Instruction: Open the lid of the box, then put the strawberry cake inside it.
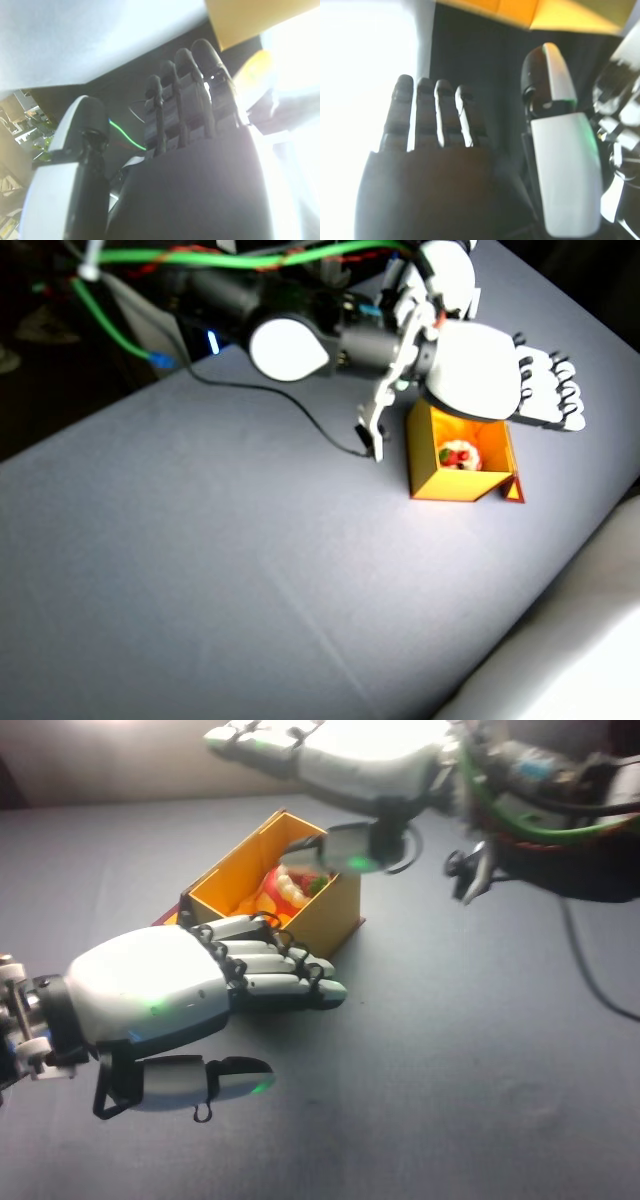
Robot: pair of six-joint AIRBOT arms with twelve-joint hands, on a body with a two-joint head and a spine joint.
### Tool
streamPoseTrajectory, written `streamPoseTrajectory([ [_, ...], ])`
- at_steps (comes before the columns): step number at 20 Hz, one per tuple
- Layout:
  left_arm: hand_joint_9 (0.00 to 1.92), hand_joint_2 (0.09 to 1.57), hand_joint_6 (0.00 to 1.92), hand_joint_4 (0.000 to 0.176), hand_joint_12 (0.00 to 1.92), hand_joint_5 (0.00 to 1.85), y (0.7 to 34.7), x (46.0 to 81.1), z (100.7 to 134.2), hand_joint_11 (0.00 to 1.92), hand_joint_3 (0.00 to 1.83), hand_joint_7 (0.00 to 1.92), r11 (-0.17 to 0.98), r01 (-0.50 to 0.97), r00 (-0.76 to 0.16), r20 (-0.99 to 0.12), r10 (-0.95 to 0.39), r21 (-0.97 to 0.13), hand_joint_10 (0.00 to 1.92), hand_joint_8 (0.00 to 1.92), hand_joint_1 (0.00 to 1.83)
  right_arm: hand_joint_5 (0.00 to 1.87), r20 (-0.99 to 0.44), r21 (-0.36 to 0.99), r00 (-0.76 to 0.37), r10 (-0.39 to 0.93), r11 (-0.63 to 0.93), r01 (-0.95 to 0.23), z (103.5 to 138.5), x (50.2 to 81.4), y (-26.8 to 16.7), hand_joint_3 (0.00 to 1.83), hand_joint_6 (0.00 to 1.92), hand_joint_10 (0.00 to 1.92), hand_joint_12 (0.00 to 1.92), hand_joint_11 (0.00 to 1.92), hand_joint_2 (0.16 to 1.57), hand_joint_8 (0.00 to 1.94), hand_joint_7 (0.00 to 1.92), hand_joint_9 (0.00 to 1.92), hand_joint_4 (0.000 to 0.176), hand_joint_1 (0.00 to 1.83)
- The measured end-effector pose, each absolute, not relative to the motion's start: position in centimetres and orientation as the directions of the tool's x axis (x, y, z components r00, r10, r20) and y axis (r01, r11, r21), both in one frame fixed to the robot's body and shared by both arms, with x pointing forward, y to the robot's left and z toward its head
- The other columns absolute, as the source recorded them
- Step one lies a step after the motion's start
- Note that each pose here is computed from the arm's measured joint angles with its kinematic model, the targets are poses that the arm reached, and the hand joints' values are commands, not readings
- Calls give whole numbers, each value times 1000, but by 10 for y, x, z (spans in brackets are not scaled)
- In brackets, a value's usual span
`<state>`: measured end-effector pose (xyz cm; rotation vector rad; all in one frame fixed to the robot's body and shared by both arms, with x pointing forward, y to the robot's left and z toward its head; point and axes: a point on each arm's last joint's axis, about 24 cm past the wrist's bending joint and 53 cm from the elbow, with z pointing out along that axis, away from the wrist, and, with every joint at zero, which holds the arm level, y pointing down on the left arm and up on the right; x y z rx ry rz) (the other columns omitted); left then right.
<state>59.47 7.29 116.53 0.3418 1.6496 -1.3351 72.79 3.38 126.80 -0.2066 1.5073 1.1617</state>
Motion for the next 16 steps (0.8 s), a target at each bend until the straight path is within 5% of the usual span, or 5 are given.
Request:
streamPoseTrajectory([
  [5,169,1412,9,37,989,212,94,594,1181,0,0,161,391,708,-454,-803,-386,-588,59,4,435,0,-849,480,-251,465,481,-734,1284,690,-24,14,0,0,0,0,1282,0,0,0,50,384],
  [6,165,1403,5,39,1049,198,100,594,1183,0,0,165,399,707,-442,-805,-395,-584,67,5,427,0,-852,472,-244,463,479,-740,1284,683,-30,25,0,0,0,0,1317,0,0,0,11,374],
  [8,124,1388,2,27,909,165,112,597,1186,0,0,148,421,695,-421,-805,-419,-583,59,0,406,0,-856,465,-239,459,482,-742,1279,671,-47,28,0,0,0,0,1349,0,0,0,4,297],
  [14,0,1364,0,0,50,2,138,599,1200,0,0,0,469,681,-336,-809,-483,-563,0,0,272,0,-830,508,-259,494,478,-717,1259,639,-96,0,0,0,0,0,1299,0,0,0,106,232],
  [16,0,1342,0,0,1,0,149,600,1209,0,0,0,474,680,-295,-800,-523,-560,0,0,380,0,-809,536,-264,526,475,-698,1255,630,-114,0,0,0,0,0,1311,0,0,0,105,194],
])
